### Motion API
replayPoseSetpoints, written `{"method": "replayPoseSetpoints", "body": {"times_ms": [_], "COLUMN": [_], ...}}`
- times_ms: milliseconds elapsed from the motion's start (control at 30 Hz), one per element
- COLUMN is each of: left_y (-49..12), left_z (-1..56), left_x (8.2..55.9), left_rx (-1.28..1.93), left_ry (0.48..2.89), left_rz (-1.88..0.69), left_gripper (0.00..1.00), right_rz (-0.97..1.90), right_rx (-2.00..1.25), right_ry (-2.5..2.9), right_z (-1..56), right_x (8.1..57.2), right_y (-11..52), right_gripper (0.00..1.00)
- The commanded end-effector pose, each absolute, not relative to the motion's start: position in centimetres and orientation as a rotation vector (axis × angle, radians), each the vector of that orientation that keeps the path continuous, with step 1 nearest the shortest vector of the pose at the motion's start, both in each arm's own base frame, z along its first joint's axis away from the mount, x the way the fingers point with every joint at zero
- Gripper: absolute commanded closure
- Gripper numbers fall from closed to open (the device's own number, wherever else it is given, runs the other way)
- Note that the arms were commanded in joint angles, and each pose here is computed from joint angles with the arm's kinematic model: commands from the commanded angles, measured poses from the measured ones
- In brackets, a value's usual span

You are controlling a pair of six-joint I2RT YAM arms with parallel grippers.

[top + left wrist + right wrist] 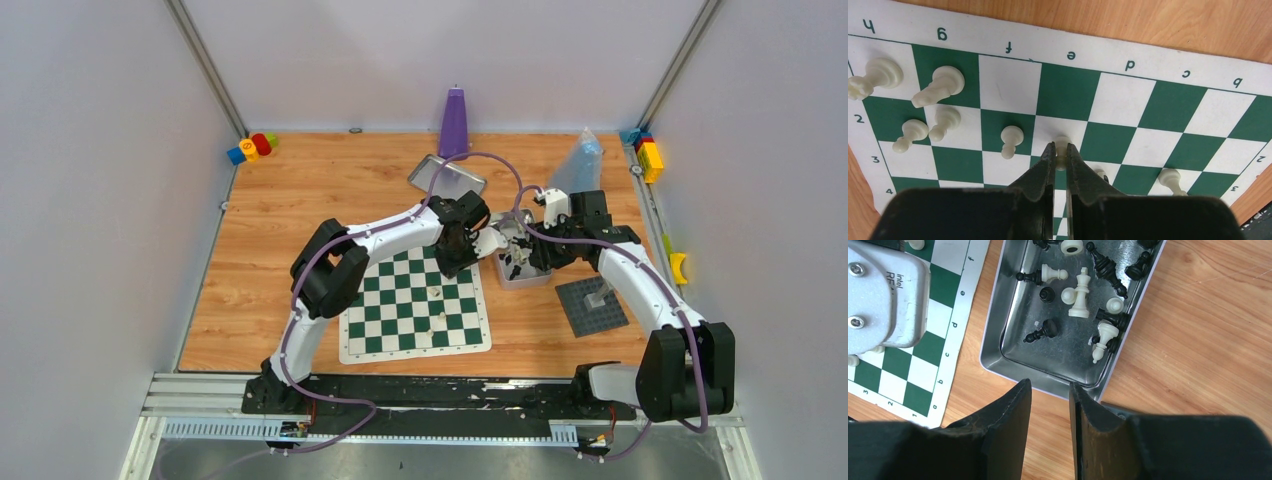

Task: Set up the chess pieces on the board
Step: Place the chess piece on the chessboard, then pick up the chess piece from the chessboard.

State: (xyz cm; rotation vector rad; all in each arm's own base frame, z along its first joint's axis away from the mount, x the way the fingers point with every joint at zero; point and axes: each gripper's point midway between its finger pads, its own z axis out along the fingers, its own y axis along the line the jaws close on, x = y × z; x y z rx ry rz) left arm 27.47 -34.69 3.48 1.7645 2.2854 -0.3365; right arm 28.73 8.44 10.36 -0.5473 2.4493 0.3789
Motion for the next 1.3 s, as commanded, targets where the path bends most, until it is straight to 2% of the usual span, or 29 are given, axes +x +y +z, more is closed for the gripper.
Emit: {"method": "replayPoseSetpoints", "body": {"times_ms": [0, 100, 333, 400, 700, 967, 1267], "left_y": [-36.2, -36.3, -36.1, -35.7, -33.4, -32.9, -33.6], "left_z": [4.5, 4.3, 6.4, 7.4, 10.4, 9.2, 7.0], "left_x": [28.5, 28.6, 28.5, 28.5, 24.3, 20.5, 18.5], "left_rx": [1.727, 1.719, 1.691, 1.681, 1.777, 1.847, 1.904], "left_ry": [2.242, 2.248, 2.205, 2.187, 2.099, 2.127, 2.141], "left_rz": [-0.352, -0.352, -0.349, -0.344, -0.474, -0.626, -0.686], "left_gripper": [0.85, 0.79, 0.47, 0.43, 0.4, 0.37, 0.41], "right_rz": [0.384, 0.384, 0.386, 0.385, 0.386, 0.376, 0.352], "right_rx": [-0.553, -0.552, -0.554, -0.553, -0.551, -0.55, -0.514], "right_ry": [2.414, 2.415, 2.421, 2.421, 2.427, 2.43, 2.448], "right_z": [10.9, 10.9, 10.8, 10.8, 10.6, 10.5, 10.3], "right_x": [29.0, 29.0, 29.1, 29.1, 29.1, 29.2, 29.5], "right_y": [8.6, 8.5, 8.6, 8.5, 8.5, 8.4, 7.6], "right_gripper": [0.65, 0.65, 0.65, 0.65, 0.65, 0.65, 0.66]}}
